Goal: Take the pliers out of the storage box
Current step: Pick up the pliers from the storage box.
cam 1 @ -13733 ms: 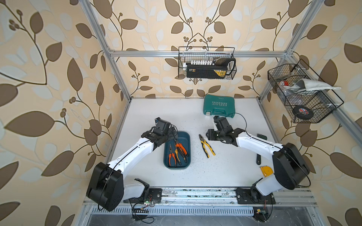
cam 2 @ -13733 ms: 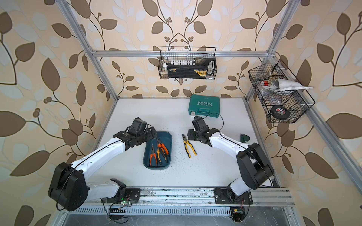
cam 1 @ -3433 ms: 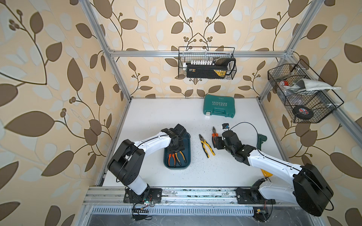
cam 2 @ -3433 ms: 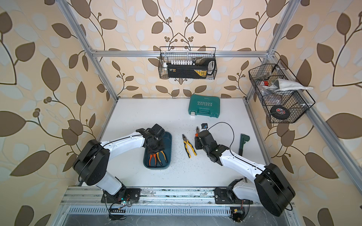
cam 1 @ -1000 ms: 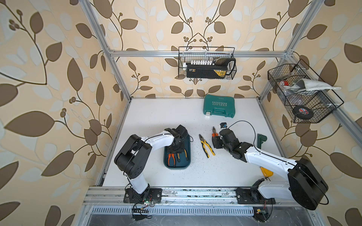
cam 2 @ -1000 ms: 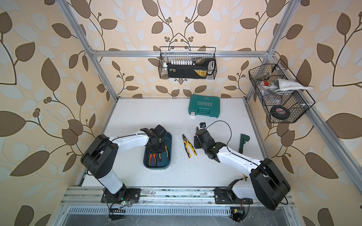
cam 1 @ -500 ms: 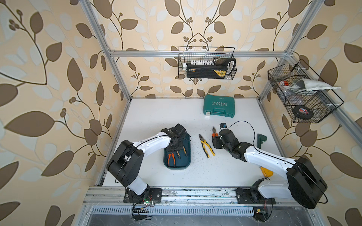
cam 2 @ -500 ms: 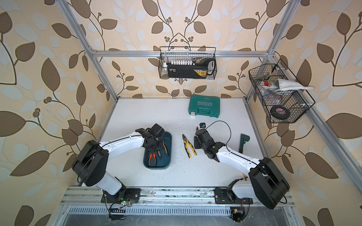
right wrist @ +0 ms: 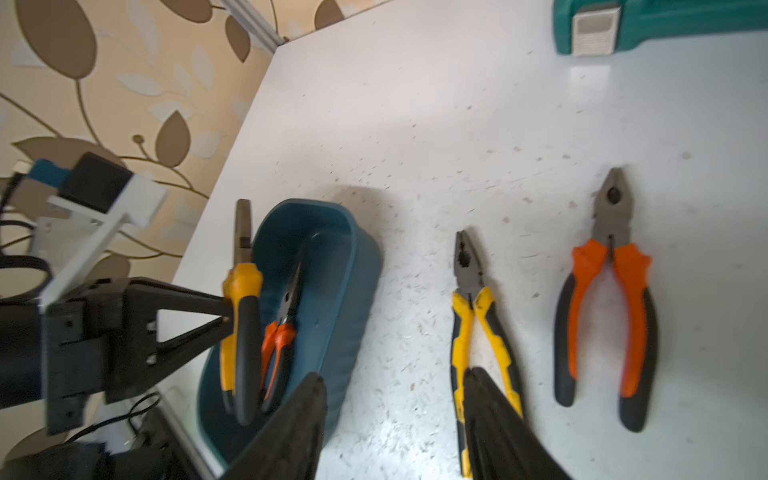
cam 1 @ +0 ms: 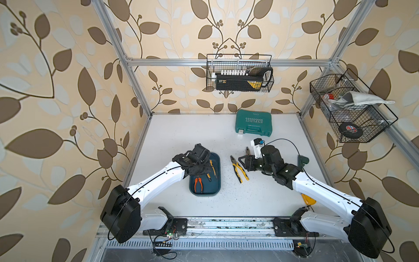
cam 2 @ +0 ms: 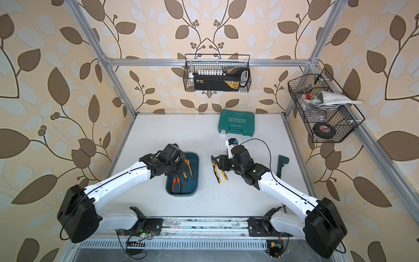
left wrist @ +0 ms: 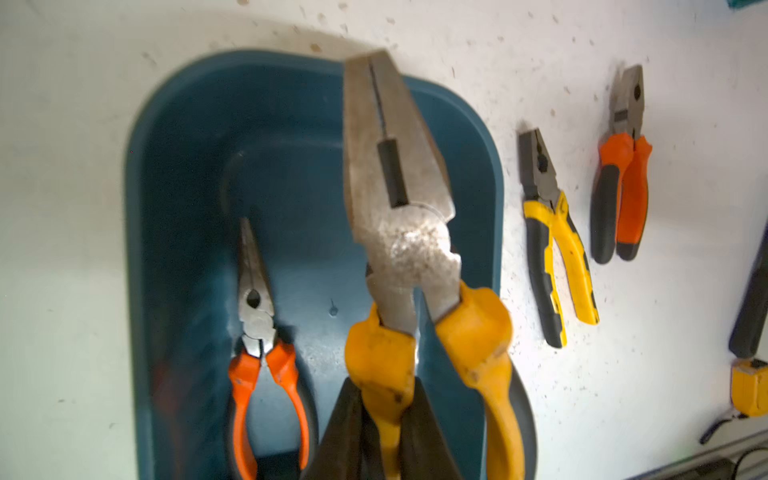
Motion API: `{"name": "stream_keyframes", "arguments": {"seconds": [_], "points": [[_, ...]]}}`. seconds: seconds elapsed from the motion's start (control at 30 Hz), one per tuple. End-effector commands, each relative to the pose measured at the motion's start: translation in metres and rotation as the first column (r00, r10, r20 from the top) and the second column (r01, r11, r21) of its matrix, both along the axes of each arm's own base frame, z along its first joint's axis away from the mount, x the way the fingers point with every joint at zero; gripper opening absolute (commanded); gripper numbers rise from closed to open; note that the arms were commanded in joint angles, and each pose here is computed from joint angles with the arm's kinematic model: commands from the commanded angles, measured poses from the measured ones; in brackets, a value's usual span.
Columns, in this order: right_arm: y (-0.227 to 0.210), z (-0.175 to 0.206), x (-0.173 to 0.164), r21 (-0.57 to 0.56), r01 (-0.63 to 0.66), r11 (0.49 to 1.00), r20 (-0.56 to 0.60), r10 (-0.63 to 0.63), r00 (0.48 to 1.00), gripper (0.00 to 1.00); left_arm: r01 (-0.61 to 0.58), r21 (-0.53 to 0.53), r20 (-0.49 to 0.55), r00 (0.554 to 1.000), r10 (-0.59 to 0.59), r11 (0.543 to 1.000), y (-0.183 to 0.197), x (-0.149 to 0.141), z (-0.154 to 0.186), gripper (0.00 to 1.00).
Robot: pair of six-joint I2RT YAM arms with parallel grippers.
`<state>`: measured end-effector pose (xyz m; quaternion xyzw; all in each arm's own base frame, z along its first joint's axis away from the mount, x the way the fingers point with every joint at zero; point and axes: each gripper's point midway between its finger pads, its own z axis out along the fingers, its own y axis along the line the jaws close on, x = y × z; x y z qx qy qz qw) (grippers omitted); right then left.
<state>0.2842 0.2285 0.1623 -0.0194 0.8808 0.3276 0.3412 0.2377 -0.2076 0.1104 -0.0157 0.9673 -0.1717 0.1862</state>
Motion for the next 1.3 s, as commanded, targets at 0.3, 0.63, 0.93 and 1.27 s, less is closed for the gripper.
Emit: {"name": "stream_keyframes", "arguments": {"seconds": [0.3,0.63,0.93,1.27], "points": [[0.063,-0.014,-0.036,0.268,-0.172,0.948,-0.174,0.223,0.959,0.59,0.095,-0.084,0.063,0.994,-0.09,0.992,-0.063,-0.003,0.018,0.0],[0.076,-0.031,-0.032,0.225,-0.178,0.958,-0.2,0.225,0.954,0.56,0.116,-0.089,0.087,0.99,-0.109,0.989,-0.07,-0.006,0.03,0.0],[0.097,-0.045,-0.031,0.233,-0.209,0.95,-0.229,0.262,0.937,0.47,0.115,-0.107,0.069,0.992,-0.108,0.988,-0.074,-0.009,0.022,0.0],[0.106,-0.047,-0.029,0.23,-0.216,0.949,-0.232,0.269,0.935,0.13,0.114,-0.104,0.075,0.992,-0.106,0.988,-0.074,-0.009,0.024,0.0]]}}
